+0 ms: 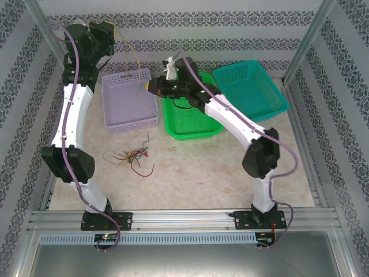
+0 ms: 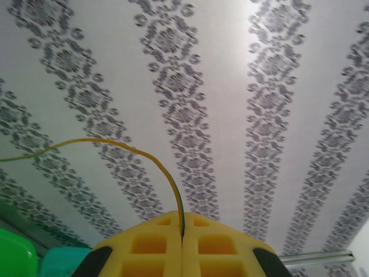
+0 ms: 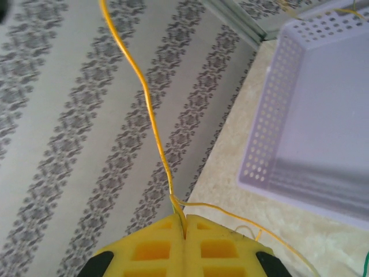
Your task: Untangle the cables
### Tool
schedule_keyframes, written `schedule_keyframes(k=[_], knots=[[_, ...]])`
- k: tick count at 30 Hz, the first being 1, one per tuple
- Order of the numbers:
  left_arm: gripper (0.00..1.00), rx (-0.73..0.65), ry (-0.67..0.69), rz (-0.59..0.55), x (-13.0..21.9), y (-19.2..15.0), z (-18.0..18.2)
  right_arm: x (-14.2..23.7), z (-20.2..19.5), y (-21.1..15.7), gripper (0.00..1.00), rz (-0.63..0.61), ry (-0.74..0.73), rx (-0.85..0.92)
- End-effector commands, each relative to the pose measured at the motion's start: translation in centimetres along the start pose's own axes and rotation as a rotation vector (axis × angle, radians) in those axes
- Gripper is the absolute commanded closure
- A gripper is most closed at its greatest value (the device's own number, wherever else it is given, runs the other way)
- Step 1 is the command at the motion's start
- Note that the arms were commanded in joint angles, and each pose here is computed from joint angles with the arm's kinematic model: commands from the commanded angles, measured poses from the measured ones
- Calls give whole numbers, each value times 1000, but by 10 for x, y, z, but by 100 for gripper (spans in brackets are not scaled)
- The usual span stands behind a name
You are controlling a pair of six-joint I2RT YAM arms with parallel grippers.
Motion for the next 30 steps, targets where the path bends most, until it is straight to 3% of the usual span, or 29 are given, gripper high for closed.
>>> schedule_keyframes(k=[1,8,10,12,14,18,23,30], knots=[[100,-95,-45,2,-9,14,13,-27,-9,16,100,-68,15,-41],[100,-78,85,74,-26,7,75,-90,-64,27,99,-17,-46,-126],[100,-65,119,95,-28,0,91,-99,-82,27,85,5,-60,-168],[100,-57,153,115,-27,-7,105,-98,-88,27,64,11,-83,-172],[100,-52,173,133,-24,-12,115,-88,-84,29,55,-7,-101,-152],[100,-73,239,146,-17,-19,129,-54,-63,39,50,-66,-108,-108],[100,-111,367,176,-14,-25,150,-7,-36,43,49,-118,-95,-78],[100,-175,507,236,-21,-33,183,56,-11,16,49,-140,-101,-25]])
Point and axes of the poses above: each hand's point on the last joint's axis, 136 mm out from that joint toward the fingers, its own x axis back along the fingers, its own z axis along the line the jaws close on, y = z × x, the point moved 10 cm from there along x, back along the fingers, and after that the axes turned 13 degrees about -x, right-handed, at the moved point
